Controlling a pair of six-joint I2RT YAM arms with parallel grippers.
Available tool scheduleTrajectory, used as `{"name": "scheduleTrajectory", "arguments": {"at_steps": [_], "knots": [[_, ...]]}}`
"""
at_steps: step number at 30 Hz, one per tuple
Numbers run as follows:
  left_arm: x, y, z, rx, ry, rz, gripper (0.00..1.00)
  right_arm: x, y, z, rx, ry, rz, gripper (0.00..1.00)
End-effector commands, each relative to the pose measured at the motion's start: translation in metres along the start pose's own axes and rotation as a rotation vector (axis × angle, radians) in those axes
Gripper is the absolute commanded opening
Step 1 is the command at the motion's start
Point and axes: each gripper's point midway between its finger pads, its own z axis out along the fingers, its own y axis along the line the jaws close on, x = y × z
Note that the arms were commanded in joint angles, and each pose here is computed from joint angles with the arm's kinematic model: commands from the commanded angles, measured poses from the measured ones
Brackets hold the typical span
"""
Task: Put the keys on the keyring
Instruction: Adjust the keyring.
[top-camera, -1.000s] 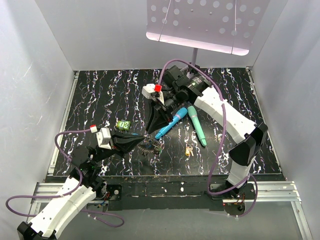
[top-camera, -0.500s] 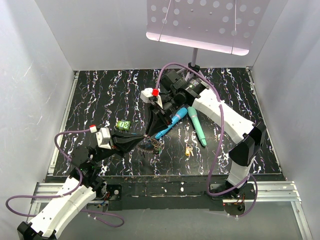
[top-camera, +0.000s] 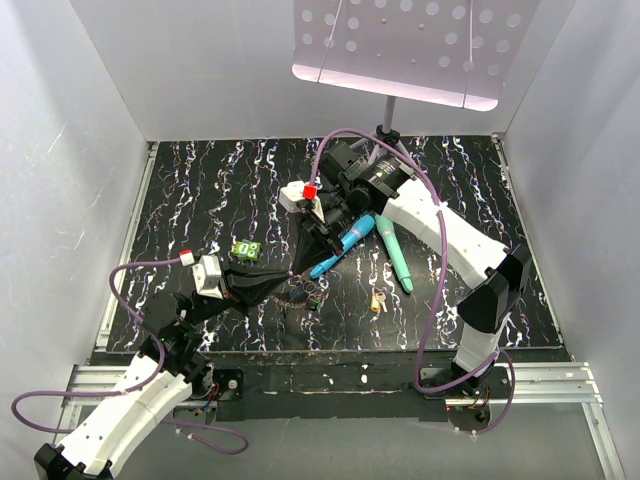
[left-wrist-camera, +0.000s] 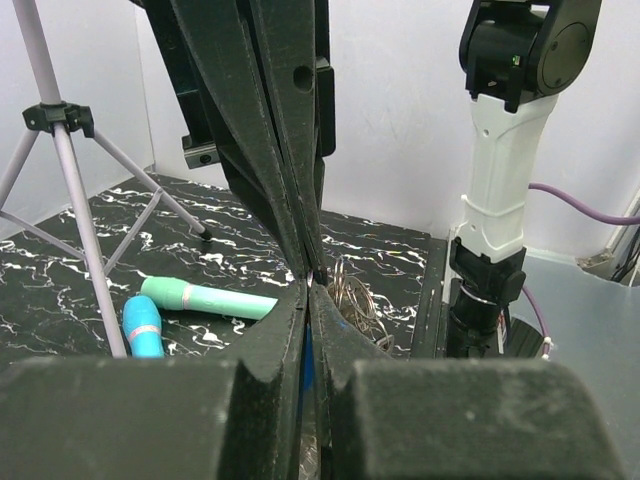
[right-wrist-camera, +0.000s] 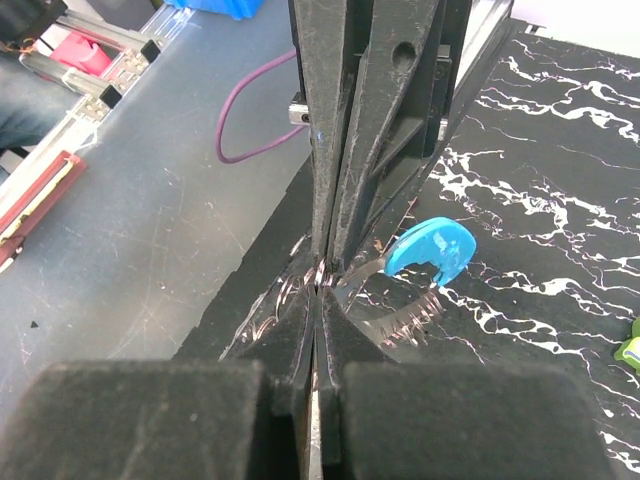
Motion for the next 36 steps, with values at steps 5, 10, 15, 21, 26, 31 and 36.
{"name": "scheduleTrajectory", "arguments": {"at_steps": [5, 10, 15, 21, 26, 31, 36], "knots": [[-0.006, 0.014, -0.011, -0.164, 0.020, -0.112, 0.48, 0.030, 0.002, -0.007, 0.080, 0.238, 0.015, 0.01], [0.003, 0.019, -0.032, -0.311, 0.134, -0.238, 0.91, 0.055, 0.015, -0.021, 0.076, 0.502, -0.023, 0.01], [0.011, 0.004, -0.029, -0.230, 0.189, -0.274, 0.98, 0.071, 0.018, -0.029, 0.107, 0.689, -0.132, 0.01], [0.029, -0.002, -0.027, -0.115, 0.246, -0.158, 0.77, 0.065, 0.025, -0.026, 0.110, 0.727, -0.195, 0.01], [0.034, 0.003, -0.023, -0.077, 0.248, -0.041, 0.62, 0.063, 0.027, -0.025, 0.107, 0.717, -0.192, 0.01], [0.038, 0.010, -0.012, -0.055, 0.249, -0.012, 0.54, 0.061, 0.026, -0.020, 0.098, 0.694, -0.176, 0.01], [0.045, 0.017, -0.005, -0.053, 0.261, -0.021, 0.47, 0.057, 0.027, -0.017, 0.098, 0.674, -0.174, 0.01]]}}
